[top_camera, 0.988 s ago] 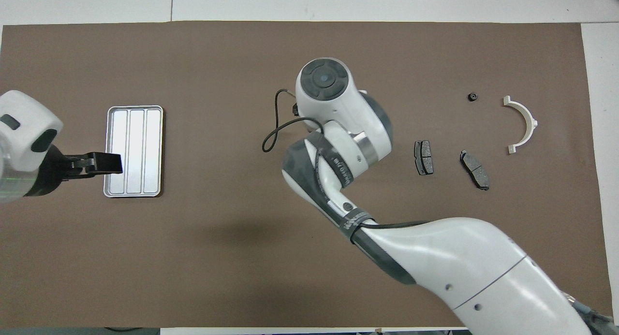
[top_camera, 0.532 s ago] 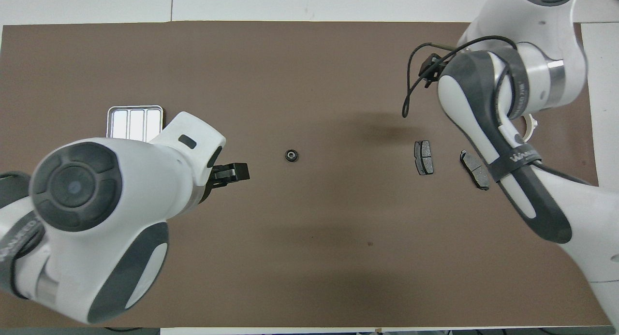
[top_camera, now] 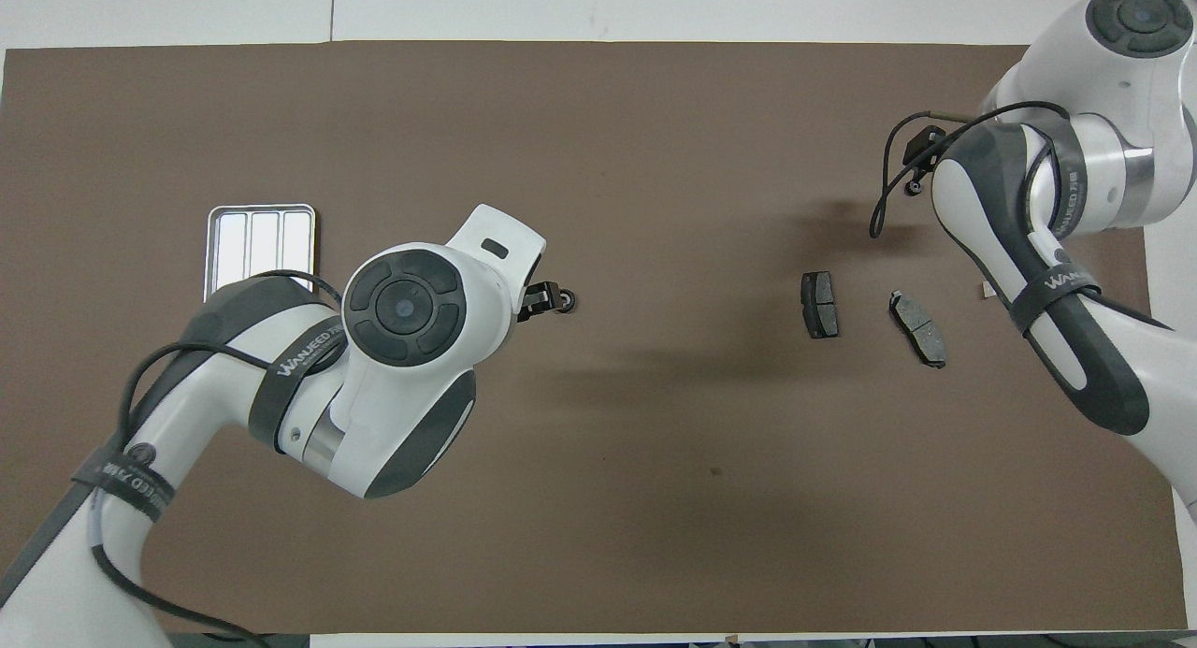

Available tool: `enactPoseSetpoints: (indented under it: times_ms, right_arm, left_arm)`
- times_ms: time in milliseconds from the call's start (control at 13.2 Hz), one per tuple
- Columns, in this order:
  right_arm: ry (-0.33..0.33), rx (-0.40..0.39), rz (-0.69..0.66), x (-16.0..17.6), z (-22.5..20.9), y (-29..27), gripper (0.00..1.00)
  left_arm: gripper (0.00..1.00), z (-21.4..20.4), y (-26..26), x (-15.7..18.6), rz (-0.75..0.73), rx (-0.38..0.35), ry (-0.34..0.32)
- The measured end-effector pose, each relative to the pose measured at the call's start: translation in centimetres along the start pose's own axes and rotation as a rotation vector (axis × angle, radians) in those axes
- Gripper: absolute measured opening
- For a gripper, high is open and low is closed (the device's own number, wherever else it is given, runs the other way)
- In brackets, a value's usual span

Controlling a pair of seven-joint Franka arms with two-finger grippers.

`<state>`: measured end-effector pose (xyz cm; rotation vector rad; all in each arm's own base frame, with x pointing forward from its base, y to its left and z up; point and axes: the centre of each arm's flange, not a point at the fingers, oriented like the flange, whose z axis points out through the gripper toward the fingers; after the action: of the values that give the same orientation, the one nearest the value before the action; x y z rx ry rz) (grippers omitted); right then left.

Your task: Pick bearing gear from pile to tray

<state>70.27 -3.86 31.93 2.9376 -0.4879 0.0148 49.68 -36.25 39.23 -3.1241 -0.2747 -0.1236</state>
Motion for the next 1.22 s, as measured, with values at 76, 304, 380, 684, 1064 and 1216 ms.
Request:
enactPoseSetpoints:
  times_ms: [76,304,380,684,1064,1216]
  right_arm:
    - [0.004,0.005,0.000,0.2,1.0,0.0,1.00]
    - [0.009,0.013,-0.004,0.2,1.6,-0.4,1.00]
    - [0.014,0.022,-0.002,0.3,1.6,-0.5,1.00]
    - [0.030,0.057,0.008,0.6,2.5,-1.1,1.00]
    - [0.040,0.107,0.032,0.7,2.4,-1.6,0.89]
    - [0.032,0.143,0.057,0.7,2.3,-1.8,0.90]
  left_arm:
    - [1.00,1.7,1.5,0.0,-0.013,0.007,0.012]
    - [1.00,4.7,4.1,0.6,-0.044,-0.028,0.031]
    - [1.00,5.0,4.4,0.9,-0.049,-0.040,0.037]
    - [1.00,6.5,4.4,1.2,-0.056,-0.049,0.036]
    - [1.00,7.9,4.2,0.8,-0.053,-0.045,0.026]
    - [0.98,8.0,4.2,0.8,-0.053,-0.051,0.030]
